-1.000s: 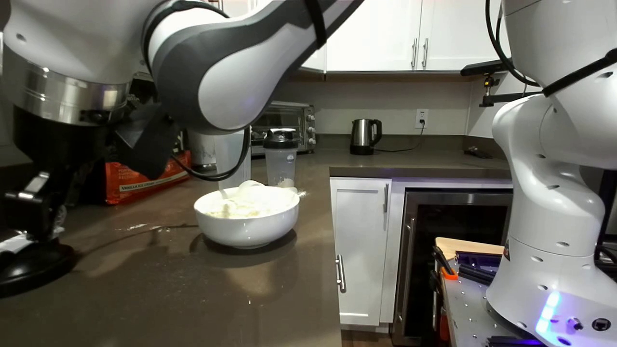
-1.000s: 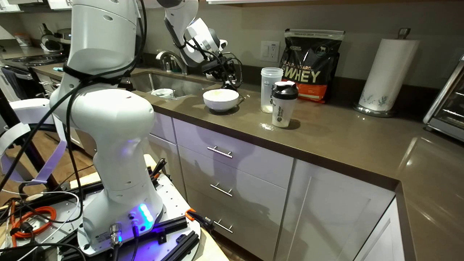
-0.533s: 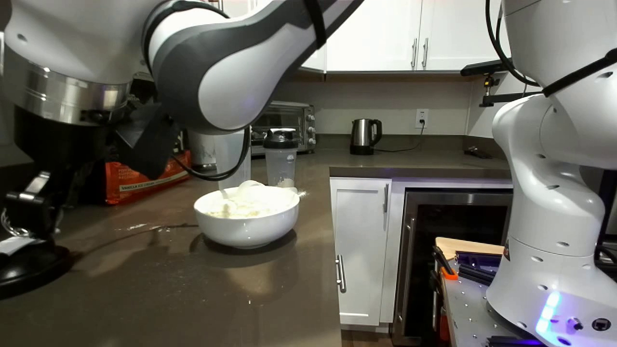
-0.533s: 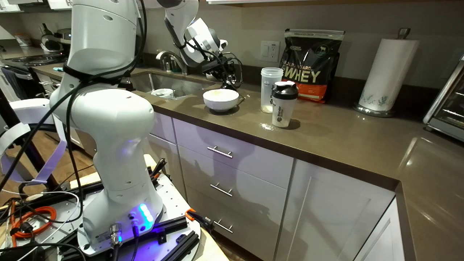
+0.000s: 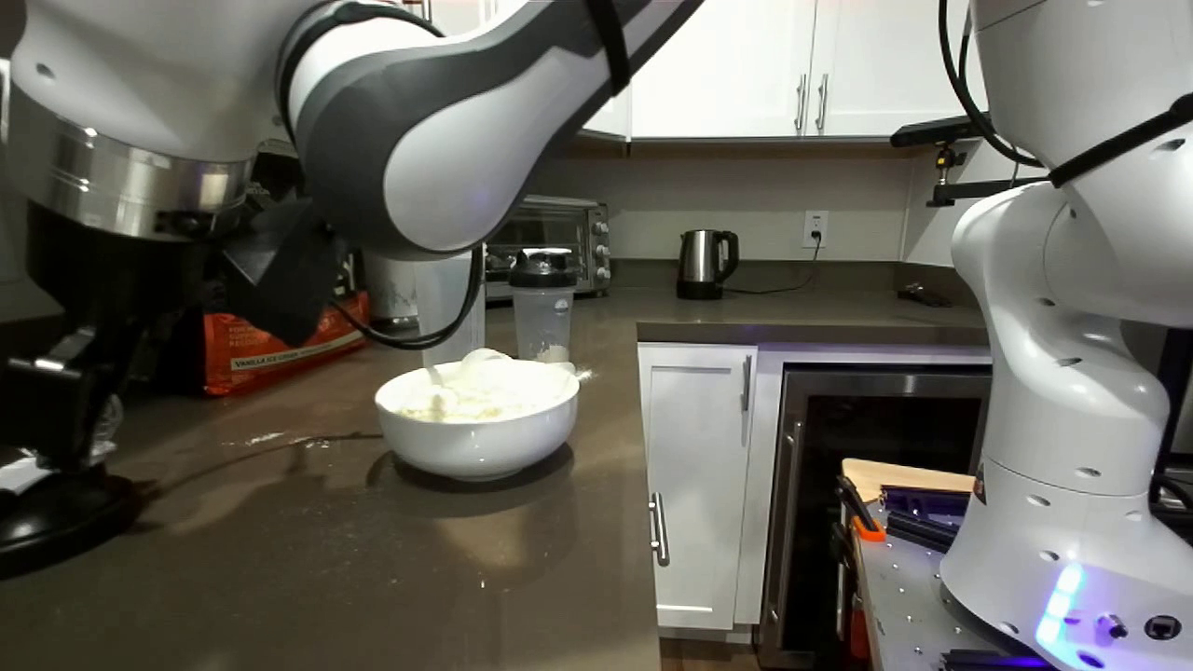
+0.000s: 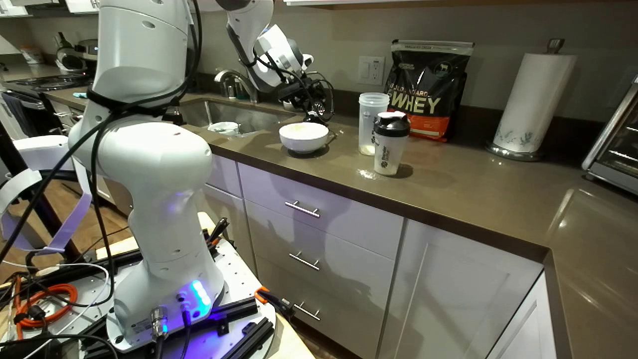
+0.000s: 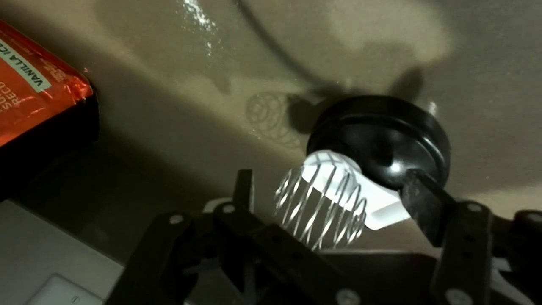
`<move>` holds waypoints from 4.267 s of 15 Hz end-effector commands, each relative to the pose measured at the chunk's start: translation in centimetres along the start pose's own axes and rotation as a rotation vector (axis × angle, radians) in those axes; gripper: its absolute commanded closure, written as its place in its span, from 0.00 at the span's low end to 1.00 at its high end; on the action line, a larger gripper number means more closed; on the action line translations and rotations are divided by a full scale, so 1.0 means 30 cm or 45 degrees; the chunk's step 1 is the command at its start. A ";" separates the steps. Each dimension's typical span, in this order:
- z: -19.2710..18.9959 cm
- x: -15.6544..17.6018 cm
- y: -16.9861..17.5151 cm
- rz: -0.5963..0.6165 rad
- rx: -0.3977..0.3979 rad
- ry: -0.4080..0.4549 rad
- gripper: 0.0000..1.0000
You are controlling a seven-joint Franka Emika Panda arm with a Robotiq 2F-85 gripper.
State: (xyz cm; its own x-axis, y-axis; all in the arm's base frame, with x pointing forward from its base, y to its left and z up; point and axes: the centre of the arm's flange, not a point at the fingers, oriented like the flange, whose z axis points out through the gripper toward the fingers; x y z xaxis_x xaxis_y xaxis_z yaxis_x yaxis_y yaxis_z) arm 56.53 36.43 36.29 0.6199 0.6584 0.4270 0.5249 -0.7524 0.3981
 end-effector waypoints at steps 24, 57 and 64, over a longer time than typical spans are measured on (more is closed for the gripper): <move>-0.016 0.003 0.033 0.122 0.033 0.077 0.61; -0.219 -0.170 0.103 0.256 -0.030 0.067 0.55; -0.286 -0.189 0.150 0.279 -0.063 0.080 0.53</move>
State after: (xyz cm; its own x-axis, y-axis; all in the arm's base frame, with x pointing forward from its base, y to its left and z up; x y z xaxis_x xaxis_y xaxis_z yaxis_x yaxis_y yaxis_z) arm 51.86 30.62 41.69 0.6789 0.4971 0.5403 0.3805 -0.8676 0.3201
